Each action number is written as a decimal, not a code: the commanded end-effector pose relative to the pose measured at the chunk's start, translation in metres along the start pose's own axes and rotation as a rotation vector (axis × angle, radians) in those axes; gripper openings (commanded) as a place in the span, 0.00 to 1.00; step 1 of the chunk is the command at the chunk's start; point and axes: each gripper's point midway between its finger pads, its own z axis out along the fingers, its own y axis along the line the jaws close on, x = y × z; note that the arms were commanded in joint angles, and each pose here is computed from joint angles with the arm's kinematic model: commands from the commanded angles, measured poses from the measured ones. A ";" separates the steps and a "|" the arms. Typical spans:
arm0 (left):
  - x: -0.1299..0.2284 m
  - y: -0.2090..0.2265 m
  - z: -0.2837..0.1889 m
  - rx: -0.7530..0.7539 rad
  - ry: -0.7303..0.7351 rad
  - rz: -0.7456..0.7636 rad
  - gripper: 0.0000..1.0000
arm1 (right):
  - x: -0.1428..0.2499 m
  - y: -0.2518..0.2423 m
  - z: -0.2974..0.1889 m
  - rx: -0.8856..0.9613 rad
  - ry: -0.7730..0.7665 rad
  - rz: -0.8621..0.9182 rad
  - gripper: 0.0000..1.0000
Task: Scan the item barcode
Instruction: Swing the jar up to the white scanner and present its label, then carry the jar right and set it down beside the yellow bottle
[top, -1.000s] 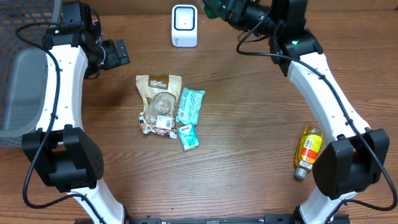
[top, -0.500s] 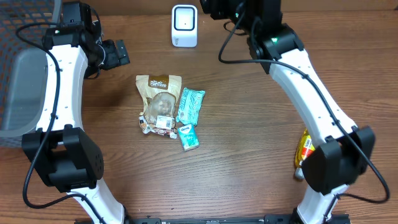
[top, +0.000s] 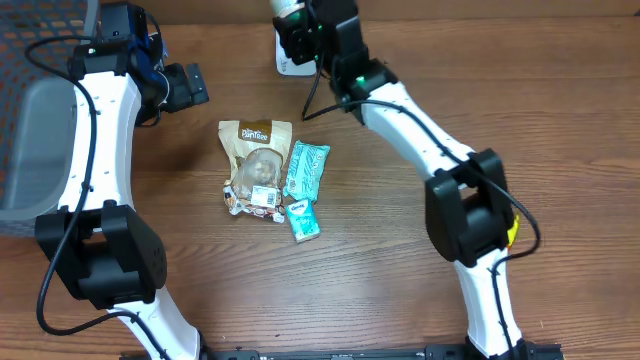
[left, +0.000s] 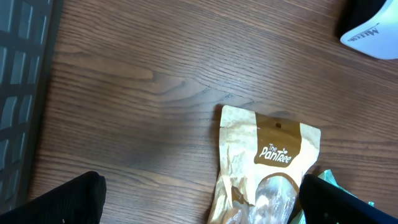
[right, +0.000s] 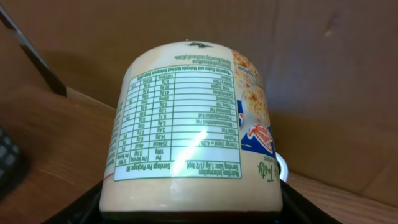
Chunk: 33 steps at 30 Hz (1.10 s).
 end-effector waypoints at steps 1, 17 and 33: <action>-0.003 -0.007 -0.009 0.018 -0.021 0.025 1.00 | -0.010 -0.014 0.008 0.075 -0.063 -0.045 0.24; -0.003 -0.007 -0.009 0.019 -0.021 0.025 1.00 | 0.017 -0.029 0.025 0.066 -0.049 0.100 0.24; -0.003 -0.007 -0.009 0.019 -0.021 0.025 1.00 | -0.001 -0.040 0.006 0.085 -0.016 0.106 0.29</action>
